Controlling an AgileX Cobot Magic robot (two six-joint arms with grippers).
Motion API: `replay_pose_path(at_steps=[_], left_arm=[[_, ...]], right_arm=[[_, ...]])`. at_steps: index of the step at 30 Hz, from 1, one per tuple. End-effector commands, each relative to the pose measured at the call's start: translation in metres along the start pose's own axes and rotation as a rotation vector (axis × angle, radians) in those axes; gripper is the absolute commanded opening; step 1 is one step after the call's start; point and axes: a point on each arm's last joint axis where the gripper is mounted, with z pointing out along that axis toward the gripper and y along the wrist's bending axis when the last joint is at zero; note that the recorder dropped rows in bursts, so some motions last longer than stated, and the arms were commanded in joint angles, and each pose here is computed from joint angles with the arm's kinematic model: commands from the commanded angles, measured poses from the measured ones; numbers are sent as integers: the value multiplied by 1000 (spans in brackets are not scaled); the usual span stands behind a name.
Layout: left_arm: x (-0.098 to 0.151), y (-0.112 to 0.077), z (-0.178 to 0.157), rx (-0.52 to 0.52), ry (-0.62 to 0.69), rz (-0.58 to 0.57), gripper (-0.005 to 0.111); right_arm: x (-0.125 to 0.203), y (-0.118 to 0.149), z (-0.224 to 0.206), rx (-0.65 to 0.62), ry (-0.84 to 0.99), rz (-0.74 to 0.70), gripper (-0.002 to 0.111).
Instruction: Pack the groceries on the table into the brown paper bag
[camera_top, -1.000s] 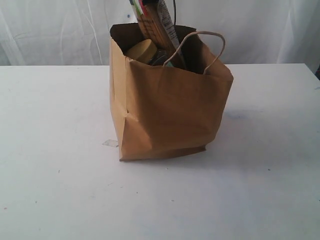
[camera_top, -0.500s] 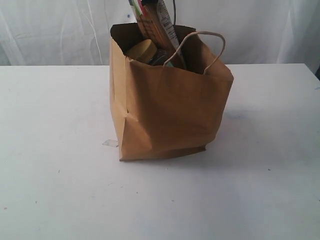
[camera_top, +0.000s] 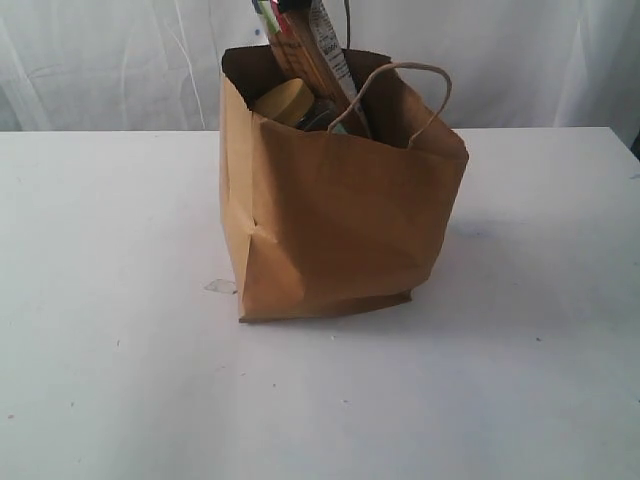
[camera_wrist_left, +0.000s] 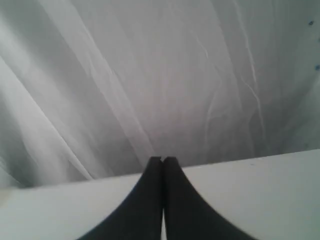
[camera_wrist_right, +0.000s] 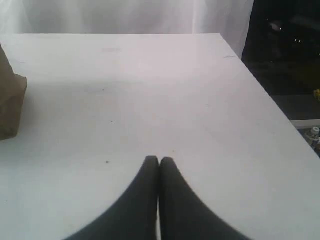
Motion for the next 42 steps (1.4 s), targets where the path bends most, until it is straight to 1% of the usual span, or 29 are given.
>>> replay_pose_path(at_steps=[1, 2, 4, 5, 11, 12, 15, 18, 19, 20, 21, 22, 23, 24, 25, 26, 28, 29, 31, 34, 36, 38, 39, 40, 41, 42], left_arm=[[26, 15, -27, 115, -17, -334, 0], [28, 16, -39, 128, -36, -344, 0], [29, 16, -64, 107, -87, -381, 0], [27, 14, -79, 96, -121, -353, 0], [19, 9, -177, -56, -366, -304, 0], [20, 8, -190, -85, -403, -301, 0], [26, 5, -218, -133, -482, -288, 0], [35, -1, -229, -134, -489, -190, 0], [39, -6, -231, -107, -476, -151, 0], [45, -12, -231, -64, -426, -124, 0], [54, -18, -232, -11, -333, -129, 0], [62, -20, -233, 0, -242, -151, 0], [72, -20, -234, -9, -153, -236, 0], [83, -18, -236, -60, -79, -288, 0], [101, -13, -236, -150, -35, -379, 0], [108, -12, -236, -184, -45, -384, 0], [128, -15, -229, -186, -69, -423, 0], [142, -18, -225, -172, -79, -492, 0], [161, -22, -216, -170, -30, -559, 0], [172, -25, -212, -159, 14, -577, 0], [178, -29, -210, -130, 34, -555, 0], [195, -34, -204, -111, 85, -550, 0], [210, -37, -200, -111, 126, -591, 0], [218, -39, -198, -115, 132, -617, 0], [227, -40, -195, -122, 124, -615, 0], [225, -39, -194, -120, 87, -630, 0]], right_arm=[[0, 0, 0, -2, -5, -2, 0], [0, 0, 0, -2, -5, -2, 0], [0, 0, 0, -2, -3, -2, 0], [0, 0, 0, -2, -3, -2, 0], [0, 0, 0, -2, -3, -2, 0], [0, 0, 0, -2, -3, -2, 0], [0, 0, 0, -2, -3, -2, 0], [0, 0, 0, -2, -3, -2, 0], [0, 0, 0, -2, -3, -2, 0], [0, 0, 0, -2, -3, -2, 0], [0, 0, 0, -2, -3, -2, 0], [0, 0, 0, -2, -3, -2, 0], [0, 0, 0, -2, -3, -2, 0], [0, 0, 0, -2, -3, -2, 0], [0, 0, 0, -2, -3, -2, 0], [0, 0, 0, -2, -3, -2, 0], [0, 0, 0, -2, -3, -2, 0], [0, 0, 0, -2, -3, -2, 0], [0, 0, 0, -2, -3, -2, 0], [0, 0, 0, -2, -5, -2, 0], [0, 0, 0, -2, -5, -2, 0], [0, 0, 0, -2, -5, -2, 0], [0, 0, 0, -2, -5, -2, 0], [0, 0, 0, -2, -5, -2, 0], [0, 0, 0, -2, -5, -2, 0], [0, 0, 0, -2, -5, -2, 0]])
